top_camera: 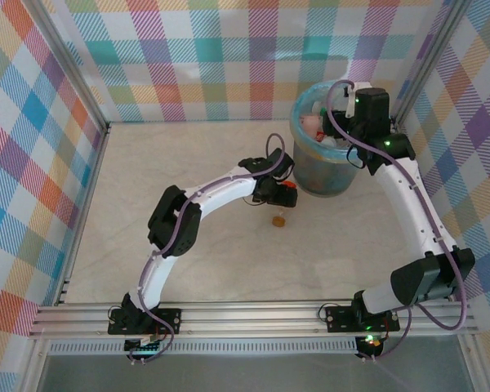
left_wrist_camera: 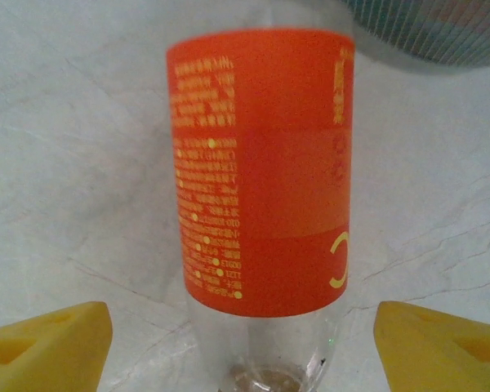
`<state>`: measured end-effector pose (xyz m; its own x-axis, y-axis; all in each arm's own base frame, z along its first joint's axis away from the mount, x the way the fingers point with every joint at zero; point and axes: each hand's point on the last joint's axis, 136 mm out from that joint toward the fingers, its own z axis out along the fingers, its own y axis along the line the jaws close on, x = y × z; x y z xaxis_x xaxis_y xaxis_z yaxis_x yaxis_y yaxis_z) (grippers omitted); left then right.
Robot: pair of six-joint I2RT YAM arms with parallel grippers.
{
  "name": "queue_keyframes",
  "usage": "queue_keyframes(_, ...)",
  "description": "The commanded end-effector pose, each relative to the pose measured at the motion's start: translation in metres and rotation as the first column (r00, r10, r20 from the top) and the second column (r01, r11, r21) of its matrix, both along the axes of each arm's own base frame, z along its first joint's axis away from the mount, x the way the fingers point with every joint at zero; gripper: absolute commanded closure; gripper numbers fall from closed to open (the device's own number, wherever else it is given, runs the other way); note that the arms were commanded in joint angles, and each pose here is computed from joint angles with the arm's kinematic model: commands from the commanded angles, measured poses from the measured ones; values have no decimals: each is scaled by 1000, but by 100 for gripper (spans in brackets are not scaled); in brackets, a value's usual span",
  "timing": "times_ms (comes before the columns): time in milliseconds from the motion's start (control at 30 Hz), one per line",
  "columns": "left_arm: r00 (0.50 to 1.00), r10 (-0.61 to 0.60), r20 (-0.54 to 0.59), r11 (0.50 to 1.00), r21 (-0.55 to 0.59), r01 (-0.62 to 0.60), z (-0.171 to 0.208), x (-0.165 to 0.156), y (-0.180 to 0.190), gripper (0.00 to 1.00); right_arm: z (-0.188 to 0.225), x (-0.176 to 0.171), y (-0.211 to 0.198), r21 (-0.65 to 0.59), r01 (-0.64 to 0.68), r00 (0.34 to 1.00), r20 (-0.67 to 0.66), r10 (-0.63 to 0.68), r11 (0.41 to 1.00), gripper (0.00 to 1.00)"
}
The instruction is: Put the plastic bottles in the bin
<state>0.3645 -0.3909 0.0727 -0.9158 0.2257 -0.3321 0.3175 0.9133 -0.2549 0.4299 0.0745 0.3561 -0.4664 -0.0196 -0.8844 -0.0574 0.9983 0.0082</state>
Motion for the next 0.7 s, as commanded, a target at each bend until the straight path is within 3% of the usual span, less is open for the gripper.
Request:
queue_keyframes(0, 999, 7, -52, 999, 46, -4, -13, -9, 2, 19, 8, -11, 6, 41, -29, 999, 16, 28, 999, 27)
queue_keyframes(267, 996, -7, -89, 999, 53, 12, -31, -17, -6, 23, 8, -23, 9, 56, -54, 998, 18, 53, 997, 27)
queue_keyframes(533, 997, -2, -82, 998, 55, 7, -35, -18, -4, 40, 6, -29, 12, 70, -71, 997, 5, 71, 995, 27)
queue_keyframes(667, 998, 1, -61, 999, 50, 2, -29, -17, -1, 44, 6, -32, 16, 79, -84, 996, -6, 85, 993, 27)
